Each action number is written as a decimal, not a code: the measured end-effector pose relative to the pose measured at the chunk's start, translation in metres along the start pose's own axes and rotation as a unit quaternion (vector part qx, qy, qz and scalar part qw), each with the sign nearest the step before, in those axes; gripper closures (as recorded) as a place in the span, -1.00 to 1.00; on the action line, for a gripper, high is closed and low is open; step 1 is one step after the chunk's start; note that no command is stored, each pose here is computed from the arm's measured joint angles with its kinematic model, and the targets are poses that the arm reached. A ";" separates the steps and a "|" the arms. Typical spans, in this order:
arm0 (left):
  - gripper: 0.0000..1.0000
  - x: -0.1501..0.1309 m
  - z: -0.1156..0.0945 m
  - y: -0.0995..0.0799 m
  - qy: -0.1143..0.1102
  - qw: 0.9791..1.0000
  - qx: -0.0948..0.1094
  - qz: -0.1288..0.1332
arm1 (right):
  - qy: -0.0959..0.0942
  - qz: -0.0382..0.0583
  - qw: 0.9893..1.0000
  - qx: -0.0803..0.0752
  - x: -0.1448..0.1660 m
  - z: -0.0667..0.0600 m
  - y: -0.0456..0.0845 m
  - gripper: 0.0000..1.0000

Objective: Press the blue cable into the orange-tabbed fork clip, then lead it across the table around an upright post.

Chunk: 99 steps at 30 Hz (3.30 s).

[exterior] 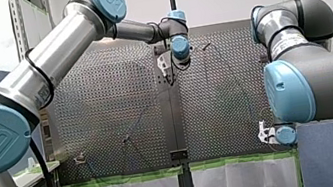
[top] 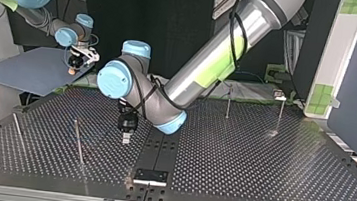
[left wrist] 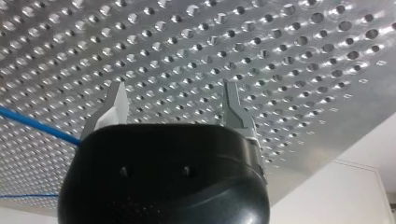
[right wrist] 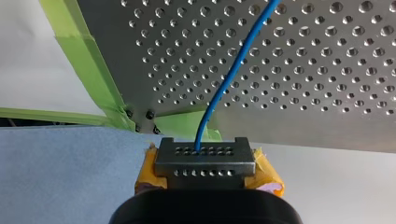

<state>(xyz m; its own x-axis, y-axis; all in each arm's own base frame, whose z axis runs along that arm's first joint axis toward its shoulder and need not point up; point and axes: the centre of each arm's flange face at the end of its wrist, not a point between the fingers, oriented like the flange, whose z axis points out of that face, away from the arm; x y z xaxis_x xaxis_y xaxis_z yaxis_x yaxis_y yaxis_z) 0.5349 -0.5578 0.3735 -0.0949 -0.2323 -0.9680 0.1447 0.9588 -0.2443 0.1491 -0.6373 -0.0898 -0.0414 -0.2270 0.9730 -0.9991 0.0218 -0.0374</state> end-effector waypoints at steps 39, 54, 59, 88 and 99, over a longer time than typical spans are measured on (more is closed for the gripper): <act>-1.00 0.029 -0.036 0.017 0.231 0.965 0.062 -0.111 | -0.010 -0.005 1.000 0.008 -0.002 -0.004 -0.013 1.00; -1.00 -0.002 -0.053 0.011 0.257 0.946 0.079 -0.181 | -0.010 -0.006 1.000 0.008 -0.002 -0.004 -0.014 1.00; -1.00 -0.028 -0.059 0.013 0.236 0.950 0.073 -0.190 | -0.010 -0.006 1.000 0.009 -0.001 -0.004 -0.014 1.00; -1.00 -0.119 -0.107 -0.025 0.095 0.985 0.108 -0.096 | -0.009 -0.007 1.000 0.011 0.001 -0.002 -0.017 1.00; -1.00 -0.089 -0.108 -0.051 0.090 0.984 0.144 -0.043 | -0.008 -0.006 1.000 0.012 0.002 -0.001 -0.017 1.00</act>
<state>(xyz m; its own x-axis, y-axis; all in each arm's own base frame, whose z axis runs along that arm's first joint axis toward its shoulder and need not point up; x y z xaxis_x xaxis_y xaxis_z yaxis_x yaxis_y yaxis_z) 0.4294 -0.5683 0.4787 -0.2886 -0.2520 -0.9237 0.4003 0.8446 -0.3556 0.1659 -0.6375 -0.0871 -0.0284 -0.2429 0.9696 -0.9995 -0.0042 -0.0304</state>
